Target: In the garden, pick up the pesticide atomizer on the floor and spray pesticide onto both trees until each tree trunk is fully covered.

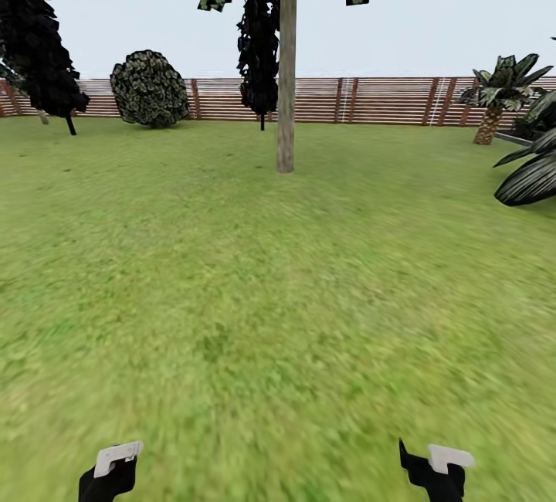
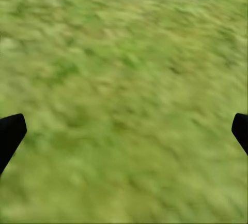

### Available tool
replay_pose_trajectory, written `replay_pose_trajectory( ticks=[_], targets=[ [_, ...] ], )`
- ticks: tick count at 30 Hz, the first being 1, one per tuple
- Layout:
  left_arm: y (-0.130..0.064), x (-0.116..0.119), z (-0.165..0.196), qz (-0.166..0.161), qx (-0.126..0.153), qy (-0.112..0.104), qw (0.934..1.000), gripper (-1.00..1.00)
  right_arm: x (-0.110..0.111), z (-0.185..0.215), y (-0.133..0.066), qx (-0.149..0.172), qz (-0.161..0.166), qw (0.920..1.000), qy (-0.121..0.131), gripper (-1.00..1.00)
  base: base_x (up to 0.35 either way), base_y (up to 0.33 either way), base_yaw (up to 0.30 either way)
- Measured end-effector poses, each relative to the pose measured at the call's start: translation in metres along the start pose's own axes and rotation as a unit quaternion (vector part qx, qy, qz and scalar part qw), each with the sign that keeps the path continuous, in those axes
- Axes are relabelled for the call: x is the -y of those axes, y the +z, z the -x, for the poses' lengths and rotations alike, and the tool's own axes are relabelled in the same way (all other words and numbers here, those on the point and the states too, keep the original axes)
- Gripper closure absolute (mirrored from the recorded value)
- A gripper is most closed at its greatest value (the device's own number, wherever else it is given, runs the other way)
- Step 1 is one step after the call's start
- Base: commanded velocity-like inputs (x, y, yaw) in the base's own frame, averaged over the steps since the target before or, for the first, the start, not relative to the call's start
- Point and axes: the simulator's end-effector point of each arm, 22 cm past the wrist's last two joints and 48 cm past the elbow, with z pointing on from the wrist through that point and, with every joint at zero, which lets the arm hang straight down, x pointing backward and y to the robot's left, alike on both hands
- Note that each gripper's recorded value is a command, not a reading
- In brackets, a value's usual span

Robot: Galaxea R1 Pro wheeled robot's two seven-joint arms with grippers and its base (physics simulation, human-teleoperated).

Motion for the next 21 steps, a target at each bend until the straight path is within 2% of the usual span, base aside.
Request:
replay_pose_trajectory(
  ticks=[21],
  targets=[
    [-0.0001,-0.0001,0.0000,0.000,0.000,0.000,1.0000,1.00,0.0002,0.0005,0.0001,0.001,0.000,1.0000,0.001,-1.00,0.338,0.000,0.000]
  ],
)
